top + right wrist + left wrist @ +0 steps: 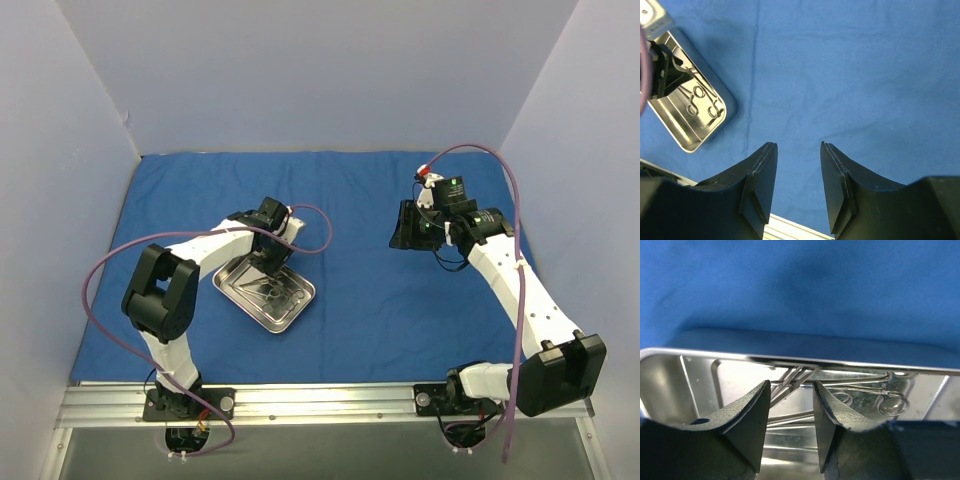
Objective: Open and lay out the surgical kit
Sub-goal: Pick up the medical item from the container, then place the medical item in the surgical kit.
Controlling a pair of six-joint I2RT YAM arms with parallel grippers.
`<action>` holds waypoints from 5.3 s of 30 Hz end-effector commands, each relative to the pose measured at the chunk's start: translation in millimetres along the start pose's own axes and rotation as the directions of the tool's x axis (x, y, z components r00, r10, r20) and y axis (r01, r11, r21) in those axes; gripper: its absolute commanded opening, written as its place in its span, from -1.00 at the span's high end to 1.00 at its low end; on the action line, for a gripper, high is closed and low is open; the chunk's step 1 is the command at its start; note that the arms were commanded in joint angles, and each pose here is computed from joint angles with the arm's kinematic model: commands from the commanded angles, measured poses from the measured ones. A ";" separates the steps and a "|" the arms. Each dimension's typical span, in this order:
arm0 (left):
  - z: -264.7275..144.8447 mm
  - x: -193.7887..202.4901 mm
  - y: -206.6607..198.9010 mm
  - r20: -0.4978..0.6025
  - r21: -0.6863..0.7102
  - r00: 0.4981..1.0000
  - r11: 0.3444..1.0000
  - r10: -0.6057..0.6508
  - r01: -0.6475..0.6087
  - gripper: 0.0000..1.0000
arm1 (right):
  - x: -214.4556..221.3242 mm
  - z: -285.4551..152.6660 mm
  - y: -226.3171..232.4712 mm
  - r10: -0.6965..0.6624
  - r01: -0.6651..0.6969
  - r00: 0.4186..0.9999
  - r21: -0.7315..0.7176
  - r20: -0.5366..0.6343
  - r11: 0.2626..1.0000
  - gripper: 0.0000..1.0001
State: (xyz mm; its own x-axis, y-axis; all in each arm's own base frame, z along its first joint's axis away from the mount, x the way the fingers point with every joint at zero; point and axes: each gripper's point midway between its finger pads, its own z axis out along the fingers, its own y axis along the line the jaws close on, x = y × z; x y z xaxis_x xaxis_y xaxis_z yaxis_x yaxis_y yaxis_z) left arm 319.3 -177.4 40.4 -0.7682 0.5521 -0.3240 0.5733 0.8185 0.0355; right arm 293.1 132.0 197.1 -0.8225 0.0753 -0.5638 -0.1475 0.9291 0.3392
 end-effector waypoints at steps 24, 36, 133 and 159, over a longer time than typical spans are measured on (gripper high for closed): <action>-37.3 -23.6 15.9 0.081 -0.094 0.994 0.993 -0.070 0.077 0.95 | -17.0 -0.9 7.0 -0.014 0.015 0.999 -0.027 0.035 1.000 0.19; -192.9 -116.8 -51.0 0.333 0.443 0.805 0.835 -0.491 0.327 0.95 | -33.8 7.5 109.3 -0.081 0.065 0.997 -0.532 -0.006 0.844 -0.18; -140.4 -32.8 48.0 0.227 0.407 0.729 0.743 -0.646 0.531 0.01 | -46.0 167.5 -227.2 -0.002 0.196 0.956 0.630 -0.295 0.751 1.00; -130.9 0.7 32.5 0.081 0.378 0.678 0.652 -0.731 0.657 -0.02 | -96.6 129.8 -163.4 -0.053 0.103 0.993 0.545 -0.107 0.832 0.10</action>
State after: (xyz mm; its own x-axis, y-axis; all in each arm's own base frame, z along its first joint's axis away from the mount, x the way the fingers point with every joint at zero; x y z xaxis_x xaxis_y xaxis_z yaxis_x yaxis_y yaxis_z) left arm 308.5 -131.4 149.4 -0.9285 -0.2056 -0.3093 -0.0095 0.8456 -0.5338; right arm 467.4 11.5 55.6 -0.9052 -0.0258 -0.4243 0.0798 0.9701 -0.2292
